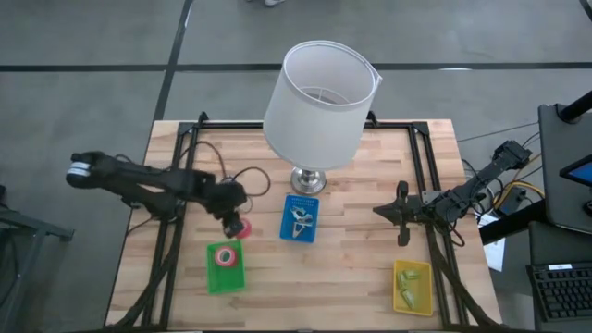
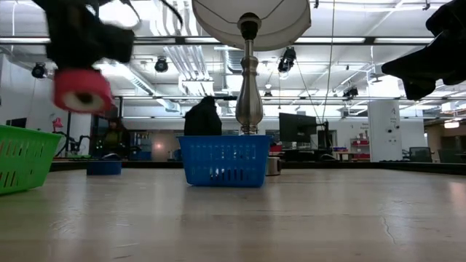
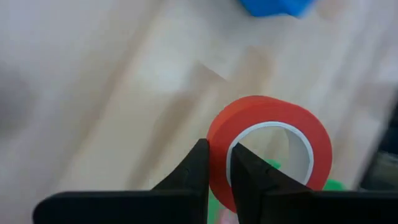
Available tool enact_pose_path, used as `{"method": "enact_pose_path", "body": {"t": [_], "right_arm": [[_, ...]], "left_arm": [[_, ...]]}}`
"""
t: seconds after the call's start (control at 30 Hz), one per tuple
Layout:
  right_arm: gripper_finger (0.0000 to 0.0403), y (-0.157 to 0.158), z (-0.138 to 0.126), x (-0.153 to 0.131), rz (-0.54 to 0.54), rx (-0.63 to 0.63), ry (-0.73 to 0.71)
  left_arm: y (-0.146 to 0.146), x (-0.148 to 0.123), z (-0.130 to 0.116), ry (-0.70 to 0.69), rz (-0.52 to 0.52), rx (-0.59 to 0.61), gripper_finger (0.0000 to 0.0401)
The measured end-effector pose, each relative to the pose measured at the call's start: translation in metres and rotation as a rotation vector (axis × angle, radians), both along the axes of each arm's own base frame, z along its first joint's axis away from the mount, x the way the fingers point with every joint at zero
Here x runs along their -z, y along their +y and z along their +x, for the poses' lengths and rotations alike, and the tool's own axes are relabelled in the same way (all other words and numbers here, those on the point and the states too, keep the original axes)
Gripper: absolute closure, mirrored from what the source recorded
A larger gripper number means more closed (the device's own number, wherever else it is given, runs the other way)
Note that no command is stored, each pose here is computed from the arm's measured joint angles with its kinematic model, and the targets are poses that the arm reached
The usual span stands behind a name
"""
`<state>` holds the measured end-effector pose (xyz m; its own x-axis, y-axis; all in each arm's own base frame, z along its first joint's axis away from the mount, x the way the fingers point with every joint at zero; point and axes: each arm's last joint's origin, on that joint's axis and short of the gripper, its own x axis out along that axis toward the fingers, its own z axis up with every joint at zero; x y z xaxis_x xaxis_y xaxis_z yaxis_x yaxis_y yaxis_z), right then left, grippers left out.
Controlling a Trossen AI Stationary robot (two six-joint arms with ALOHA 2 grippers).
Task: Pick and place Stapler, Stapler remover, tape
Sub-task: Put the orange tape into the green bin
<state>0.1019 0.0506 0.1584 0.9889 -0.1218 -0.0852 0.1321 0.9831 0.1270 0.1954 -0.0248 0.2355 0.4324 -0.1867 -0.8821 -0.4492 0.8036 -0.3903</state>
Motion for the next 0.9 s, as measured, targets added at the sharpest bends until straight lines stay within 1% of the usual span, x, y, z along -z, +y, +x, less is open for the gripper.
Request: {"method": "enact_pose_path", "body": {"t": [0.17, 0.3, 0.4, 0.5, 0.6, 0.73, 0.9], "right_arm": [[0.0394, 0.000, 0.000, 0.000, 0.000, 0.000, 0.000], [0.0394, 0.000, 0.000, 0.000, 0.000, 0.000, 0.000], [0.0394, 0.000, 0.000, 0.000, 0.000, 0.000, 0.000], [0.0394, 0.000, 0.000, 0.000, 0.000, 0.000, 0.000], [0.0394, 0.000, 0.000, 0.000, 0.000, 0.000, 0.000], [0.0394, 0.000, 0.000, 0.000, 0.000, 0.000, 0.000], [0.0394, 0.000, 0.000, 0.000, 0.000, 0.000, 0.000]], "left_arm": [[-0.038, -0.011, -0.017, -0.036, -0.061, 0.005, 0.0353], [-0.071, -0.011, -0.026, -0.034, -0.107, 0.005, 0.0350], [-0.095, -0.008, -0.032, -0.046, -0.126, 0.016, 0.0351], [-0.112, -0.002, -0.035, -0.032, -0.132, 0.013, 0.0351], [-0.122, 0.009, -0.036, 0.028, -0.117, -0.010, 0.0351], [-0.127, 0.030, -0.030, 0.091, -0.045, -0.032, 0.0351], [-0.133, 0.044, -0.021, 0.133, -0.016, -0.033, 0.0351]]}}
